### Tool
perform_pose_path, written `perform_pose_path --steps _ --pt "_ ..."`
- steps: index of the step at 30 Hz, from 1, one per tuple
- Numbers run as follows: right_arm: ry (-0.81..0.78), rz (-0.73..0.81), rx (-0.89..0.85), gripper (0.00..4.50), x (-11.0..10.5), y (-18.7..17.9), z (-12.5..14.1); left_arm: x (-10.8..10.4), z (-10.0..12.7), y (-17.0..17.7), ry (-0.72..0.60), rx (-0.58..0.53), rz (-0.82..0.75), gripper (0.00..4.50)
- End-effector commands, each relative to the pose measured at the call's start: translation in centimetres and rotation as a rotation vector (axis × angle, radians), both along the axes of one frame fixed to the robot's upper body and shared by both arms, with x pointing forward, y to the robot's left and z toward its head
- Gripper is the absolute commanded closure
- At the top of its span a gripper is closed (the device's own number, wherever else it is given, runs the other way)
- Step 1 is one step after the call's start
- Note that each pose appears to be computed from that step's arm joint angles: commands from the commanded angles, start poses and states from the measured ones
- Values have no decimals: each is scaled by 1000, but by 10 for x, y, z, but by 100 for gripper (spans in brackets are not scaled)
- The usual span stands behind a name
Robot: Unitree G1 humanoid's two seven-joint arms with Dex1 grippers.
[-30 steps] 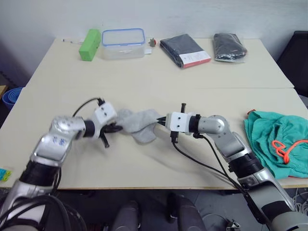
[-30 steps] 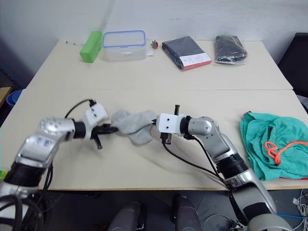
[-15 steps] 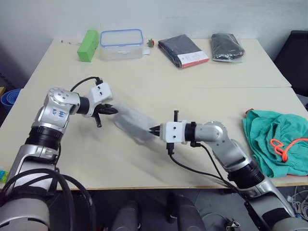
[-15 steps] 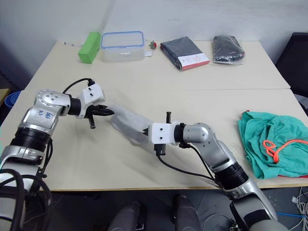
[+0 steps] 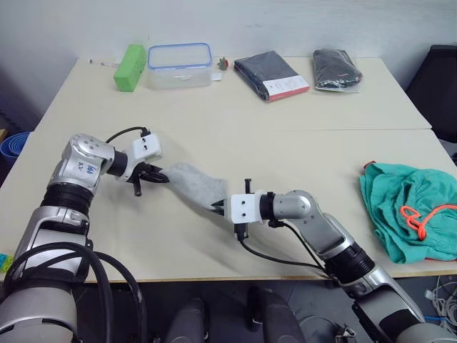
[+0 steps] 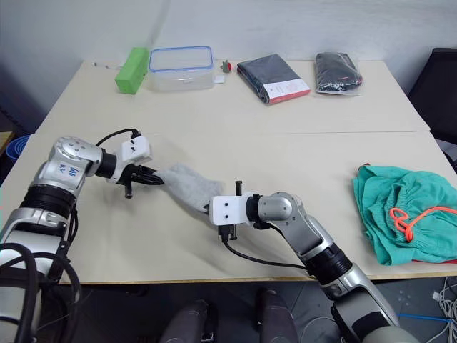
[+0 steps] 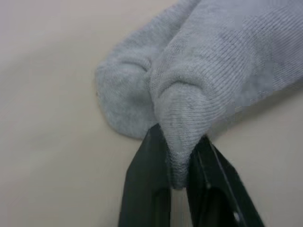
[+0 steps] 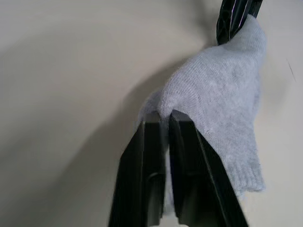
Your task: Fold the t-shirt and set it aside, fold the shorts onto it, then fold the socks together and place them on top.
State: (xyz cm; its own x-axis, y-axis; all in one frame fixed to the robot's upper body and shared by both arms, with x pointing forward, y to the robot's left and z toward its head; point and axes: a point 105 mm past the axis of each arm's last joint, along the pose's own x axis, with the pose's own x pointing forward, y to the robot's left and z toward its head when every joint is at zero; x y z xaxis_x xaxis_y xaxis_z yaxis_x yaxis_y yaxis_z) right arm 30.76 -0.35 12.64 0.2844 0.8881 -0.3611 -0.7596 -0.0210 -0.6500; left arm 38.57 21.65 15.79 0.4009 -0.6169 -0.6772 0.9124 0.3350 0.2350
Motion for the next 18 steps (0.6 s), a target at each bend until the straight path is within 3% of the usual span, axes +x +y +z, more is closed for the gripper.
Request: perform_pose_path --steps 1,6,13,18 --pt "12 27 54 280 -2 3 15 -4 23 5 -23 -10 -23 279" --pt "65 24 125 110 -1 -4 33 1 40 2 -74 -40 7 123" --pt "101 -27 177 110 6 -14 41 2 42 -1 -80 -105 101 123" --pt "89 -45 204 110 10 -11 46 7 31 8 106 -280 389 123"
